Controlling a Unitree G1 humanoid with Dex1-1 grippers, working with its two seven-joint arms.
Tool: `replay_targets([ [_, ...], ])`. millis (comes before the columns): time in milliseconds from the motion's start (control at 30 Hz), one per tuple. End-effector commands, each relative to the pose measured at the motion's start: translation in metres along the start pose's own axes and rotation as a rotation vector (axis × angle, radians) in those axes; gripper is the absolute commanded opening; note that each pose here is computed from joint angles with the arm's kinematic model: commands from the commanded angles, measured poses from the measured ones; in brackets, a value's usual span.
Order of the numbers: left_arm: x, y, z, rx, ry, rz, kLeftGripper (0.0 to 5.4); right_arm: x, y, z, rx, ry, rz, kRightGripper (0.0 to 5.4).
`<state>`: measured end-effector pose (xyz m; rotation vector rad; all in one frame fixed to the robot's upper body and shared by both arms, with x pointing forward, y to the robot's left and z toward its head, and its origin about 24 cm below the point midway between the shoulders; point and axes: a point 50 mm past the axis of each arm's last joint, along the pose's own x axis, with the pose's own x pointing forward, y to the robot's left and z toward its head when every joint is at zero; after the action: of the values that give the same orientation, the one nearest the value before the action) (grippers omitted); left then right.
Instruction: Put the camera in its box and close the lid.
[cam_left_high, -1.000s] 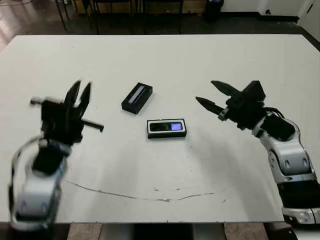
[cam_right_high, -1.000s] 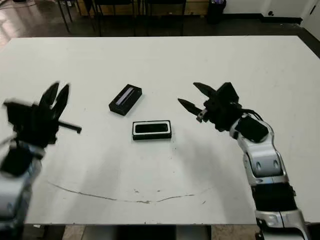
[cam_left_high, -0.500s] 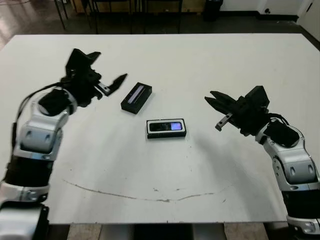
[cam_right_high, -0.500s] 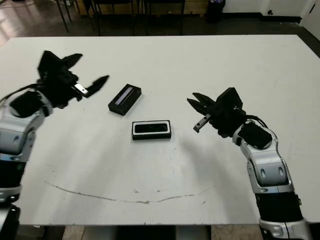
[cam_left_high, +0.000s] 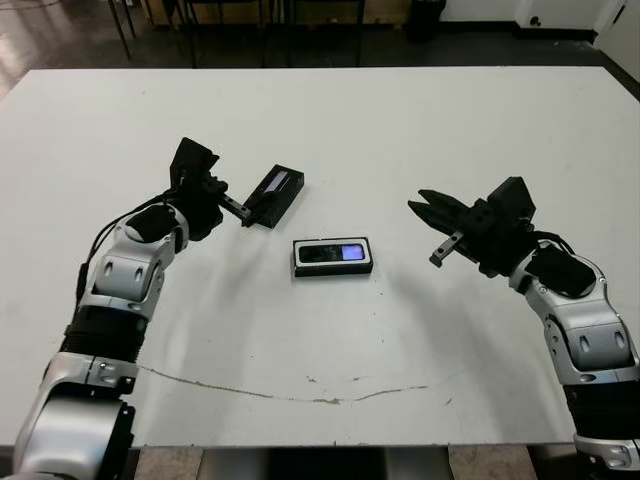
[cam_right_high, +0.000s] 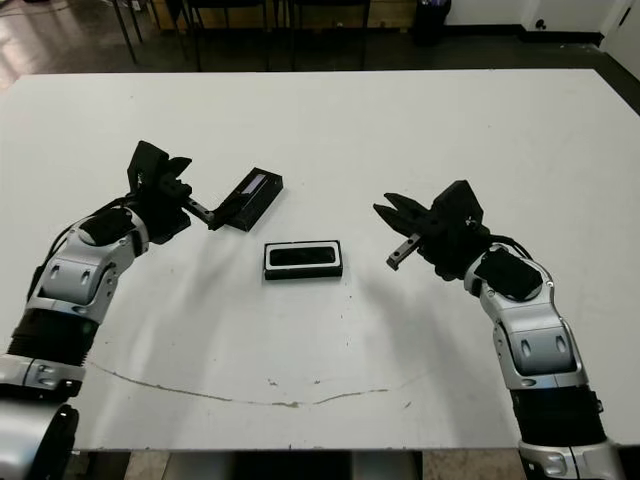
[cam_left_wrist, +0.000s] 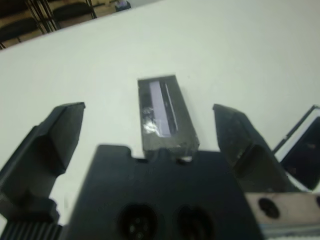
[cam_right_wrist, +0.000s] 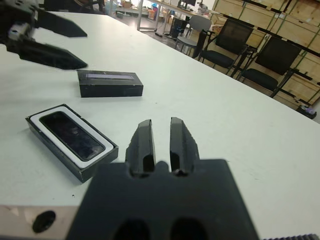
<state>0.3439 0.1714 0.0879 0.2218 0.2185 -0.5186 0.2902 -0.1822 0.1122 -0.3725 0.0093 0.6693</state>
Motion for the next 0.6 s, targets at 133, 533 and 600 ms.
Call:
replay_targets([
  [133,0.004,-0.003,-0.010,0.048,0.065,0.003,5.39,-0.001,0.001,-0.006,-0.005,0.031,0.011,0.00],
  [533,0.011,-0.012,-0.013,0.041,0.075,-0.014,5.39,-0.001,0.002,-0.008,-0.007,0.037,0.013,0.00],
  [600,0.011,-0.013,-0.014,0.041,0.071,-0.018,5.39,-0.001,0.002,-0.009,-0.007,0.036,0.013,0.00],
])
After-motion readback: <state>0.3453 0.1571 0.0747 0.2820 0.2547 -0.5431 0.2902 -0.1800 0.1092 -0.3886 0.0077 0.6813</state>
